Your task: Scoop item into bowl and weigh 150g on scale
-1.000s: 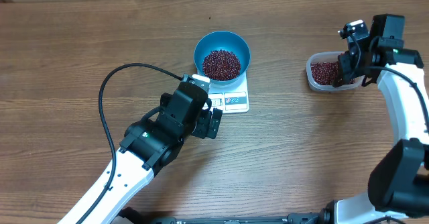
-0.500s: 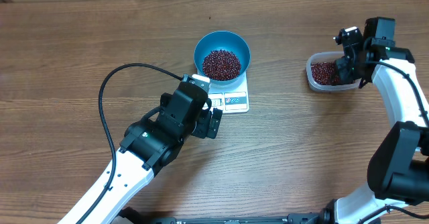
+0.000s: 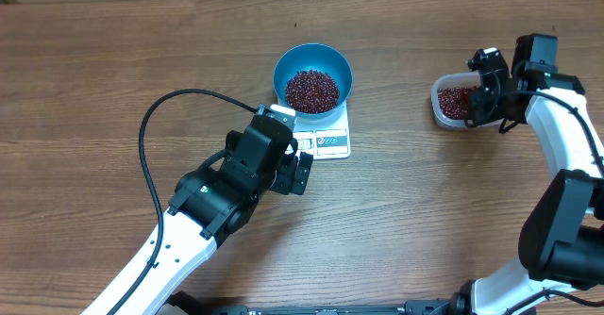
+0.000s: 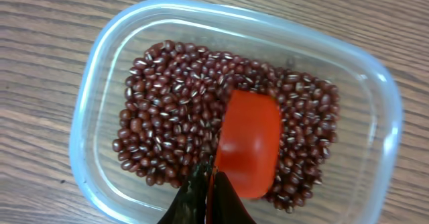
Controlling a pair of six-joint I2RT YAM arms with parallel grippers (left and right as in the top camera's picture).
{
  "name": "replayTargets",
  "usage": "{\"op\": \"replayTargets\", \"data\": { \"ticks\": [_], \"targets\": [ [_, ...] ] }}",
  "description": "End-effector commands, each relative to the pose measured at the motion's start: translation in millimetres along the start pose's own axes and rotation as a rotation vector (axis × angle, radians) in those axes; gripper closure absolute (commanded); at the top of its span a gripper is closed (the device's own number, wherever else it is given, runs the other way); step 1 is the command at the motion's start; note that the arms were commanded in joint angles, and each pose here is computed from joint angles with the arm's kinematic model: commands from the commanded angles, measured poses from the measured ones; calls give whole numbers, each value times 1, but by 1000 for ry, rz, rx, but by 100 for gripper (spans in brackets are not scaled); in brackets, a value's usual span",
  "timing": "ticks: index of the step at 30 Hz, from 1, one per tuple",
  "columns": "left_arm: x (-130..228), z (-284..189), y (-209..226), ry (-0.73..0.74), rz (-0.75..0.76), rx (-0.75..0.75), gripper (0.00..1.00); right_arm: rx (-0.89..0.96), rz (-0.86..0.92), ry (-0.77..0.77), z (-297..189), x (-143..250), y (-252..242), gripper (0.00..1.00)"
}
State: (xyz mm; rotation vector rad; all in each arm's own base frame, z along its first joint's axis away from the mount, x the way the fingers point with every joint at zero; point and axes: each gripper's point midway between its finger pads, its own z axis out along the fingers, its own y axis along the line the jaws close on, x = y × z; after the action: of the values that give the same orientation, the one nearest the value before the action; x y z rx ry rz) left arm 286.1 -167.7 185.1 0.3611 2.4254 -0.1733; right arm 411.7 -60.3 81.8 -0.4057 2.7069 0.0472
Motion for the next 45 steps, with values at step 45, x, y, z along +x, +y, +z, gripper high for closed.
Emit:
{"op": "replayTargets", "data": {
  "ticks": [45],
  "targets": [
    [0, 0, 1, -5, -11, -11, 0, -492, 350, -147, 43, 27, 7, 96]
  ]
}}
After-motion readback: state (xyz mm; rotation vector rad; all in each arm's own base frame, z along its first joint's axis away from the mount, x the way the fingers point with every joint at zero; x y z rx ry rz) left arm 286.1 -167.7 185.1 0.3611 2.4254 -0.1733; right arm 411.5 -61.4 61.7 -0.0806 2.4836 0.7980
